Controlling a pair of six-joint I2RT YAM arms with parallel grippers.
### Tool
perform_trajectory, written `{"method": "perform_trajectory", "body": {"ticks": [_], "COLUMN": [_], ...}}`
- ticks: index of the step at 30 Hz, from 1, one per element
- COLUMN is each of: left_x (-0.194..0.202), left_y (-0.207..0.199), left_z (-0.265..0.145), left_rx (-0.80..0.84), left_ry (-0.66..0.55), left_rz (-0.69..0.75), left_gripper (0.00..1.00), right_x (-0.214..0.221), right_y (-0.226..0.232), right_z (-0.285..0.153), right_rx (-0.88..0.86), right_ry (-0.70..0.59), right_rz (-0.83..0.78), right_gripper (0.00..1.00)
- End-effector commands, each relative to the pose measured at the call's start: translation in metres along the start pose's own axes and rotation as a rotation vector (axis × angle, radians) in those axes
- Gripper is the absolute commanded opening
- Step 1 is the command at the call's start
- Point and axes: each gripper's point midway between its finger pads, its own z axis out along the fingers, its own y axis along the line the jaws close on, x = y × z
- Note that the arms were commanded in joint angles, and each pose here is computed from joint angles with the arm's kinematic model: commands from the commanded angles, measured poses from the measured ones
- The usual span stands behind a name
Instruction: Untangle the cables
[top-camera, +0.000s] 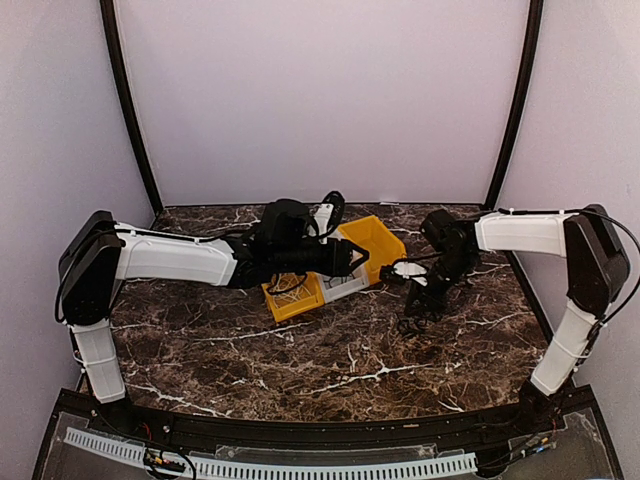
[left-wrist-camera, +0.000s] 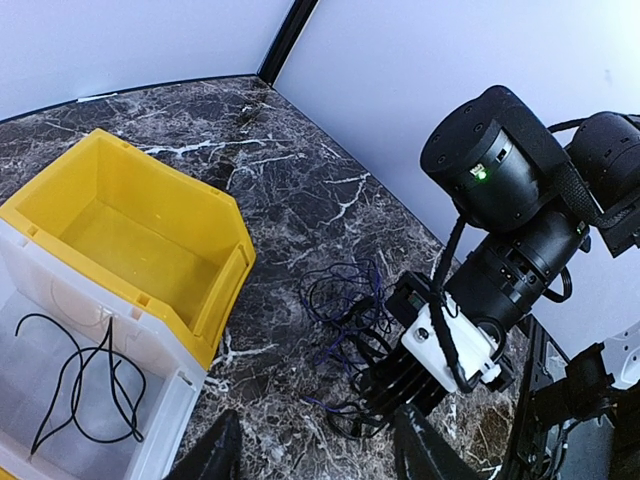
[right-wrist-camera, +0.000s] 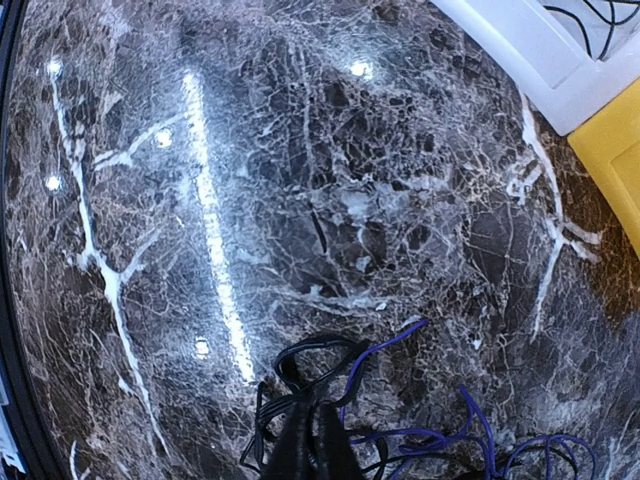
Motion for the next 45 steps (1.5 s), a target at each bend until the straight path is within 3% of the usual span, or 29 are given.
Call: {"method": "perform_trajectory", "body": {"ticks": [1, 11, 18, 28, 36, 42, 45], "left_x": [-0.014, 0.003, 0.003, -0.002, -0.006, -0.002, -0.001], "left_y": [-0.009, -0.029, -0.064, -0.08, -0.09, -0.105, -0.103], "left_z": [-0.006, 0.008, 0.011, 0.015, 0.019, 0.007, 0.007], "left_rx": [0.034, 0.186, 0.336, 0.397, 0.46, 0.573, 0.57], "left_ry": [-0.041, 0.011, 0.002, -0.027, -0.034, -0.062, -0.074], "left_rz": [0.006, 0.028, 0.074, 0.093, 0.11, 0.13, 0.14], "left_gripper": [0.51, 0.51, 0.51, 0.49, 0.36, 0.38, 0.3], "right_x": [-0.015, -0.076, -0.1, -0.107, -0.113, -0.113, -0.113], "right_y": [-0.008, 0.03, 0.047, 0.053, 0.053, 0.052, 0.052], "right_z": [-0.008, -0.08, -0.117, -0.131, -0.138, -0.141, -0.141], "right_rx": [0.046, -0.043, -0.053, -0.047, -0.036, -0.025, -0.024], "right_ry": [-0.029, -0.245, -0.326, -0.365, -0.383, -0.386, -0.385], "right_rz": [-0.022, -0.082, -0.117, -0.124, -0.123, -0.122, -0.119], "right_gripper": [0.0, 0.0, 0.0, 0.0, 0.0, 0.0, 0.0]}}
